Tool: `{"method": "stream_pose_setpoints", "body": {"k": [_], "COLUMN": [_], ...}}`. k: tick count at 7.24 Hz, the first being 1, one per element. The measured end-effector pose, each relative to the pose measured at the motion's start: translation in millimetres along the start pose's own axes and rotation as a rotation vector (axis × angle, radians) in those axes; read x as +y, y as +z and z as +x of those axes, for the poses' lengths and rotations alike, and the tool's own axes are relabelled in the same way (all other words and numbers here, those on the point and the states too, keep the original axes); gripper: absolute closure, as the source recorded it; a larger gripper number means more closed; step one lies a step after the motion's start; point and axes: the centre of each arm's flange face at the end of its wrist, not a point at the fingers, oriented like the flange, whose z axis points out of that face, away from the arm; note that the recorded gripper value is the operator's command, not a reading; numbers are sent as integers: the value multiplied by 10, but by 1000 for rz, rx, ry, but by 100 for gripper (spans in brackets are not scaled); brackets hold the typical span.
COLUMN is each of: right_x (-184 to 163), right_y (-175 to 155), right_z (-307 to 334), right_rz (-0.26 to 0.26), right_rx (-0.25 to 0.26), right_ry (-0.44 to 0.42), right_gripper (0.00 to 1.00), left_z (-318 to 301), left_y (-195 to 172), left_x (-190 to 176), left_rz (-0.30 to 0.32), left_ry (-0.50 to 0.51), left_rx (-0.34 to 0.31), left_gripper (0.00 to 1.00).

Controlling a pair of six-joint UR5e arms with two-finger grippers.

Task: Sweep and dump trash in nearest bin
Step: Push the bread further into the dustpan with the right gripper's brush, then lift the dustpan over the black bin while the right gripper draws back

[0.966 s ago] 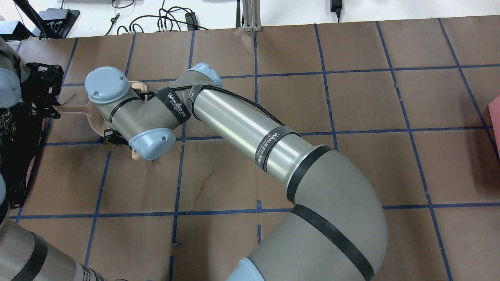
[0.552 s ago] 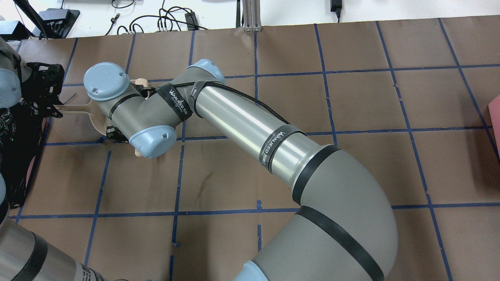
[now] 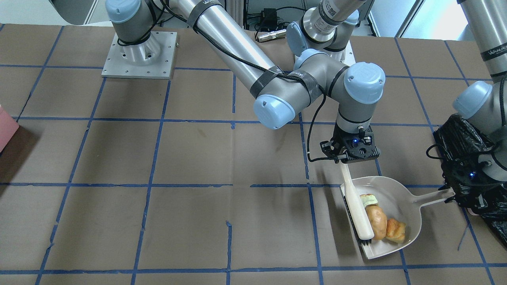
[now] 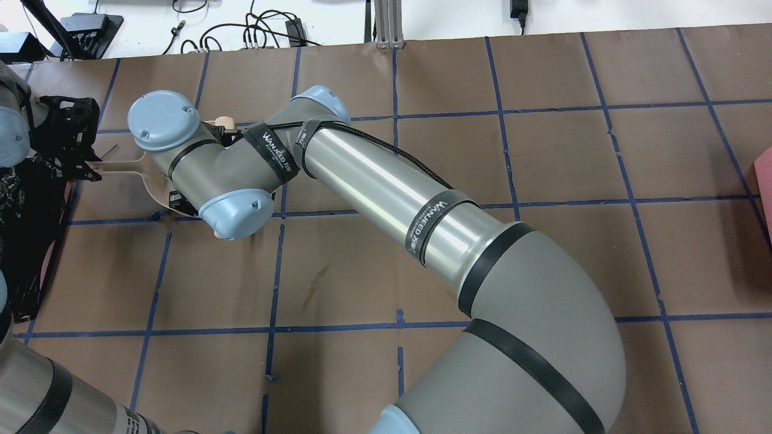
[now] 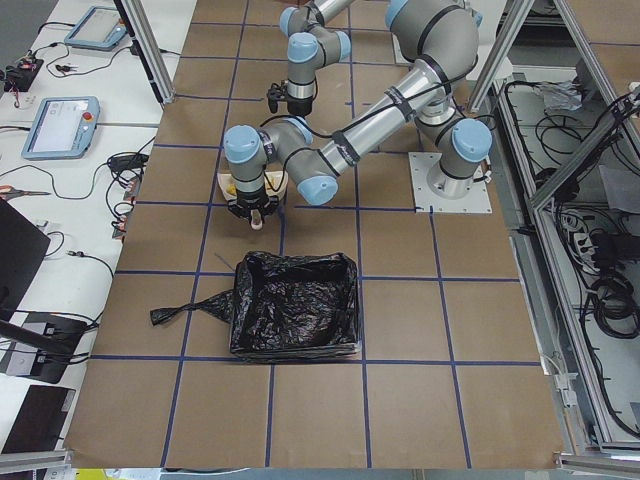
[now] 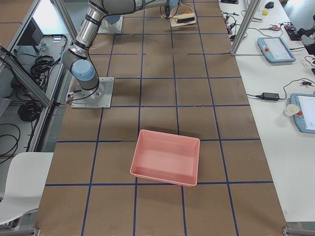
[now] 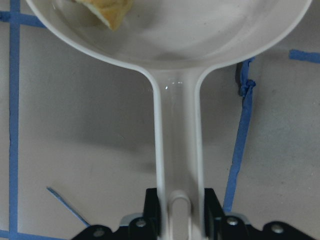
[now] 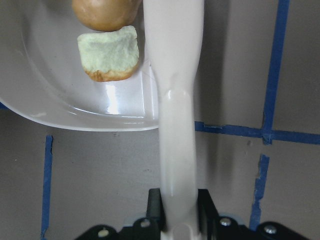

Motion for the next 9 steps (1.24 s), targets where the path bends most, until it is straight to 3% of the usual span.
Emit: {"method": "stream_pose_setpoints", "body": {"k": [6,9], "right_x": [62,223], "right_y": [-329,-319], "right_z": [852,1140], "right_rz": [-57,-83], "right_rx": [95,147], "right_ry": [86,108], "right_gripper": [92,92], "left_z": [54,100], "left_y": [-151,-287], "left_x": [-26,82], "left_rz": [83,130], "left_ry": [-99,-146], "left_rx": [5,-6], "left_gripper": [100,100]}}
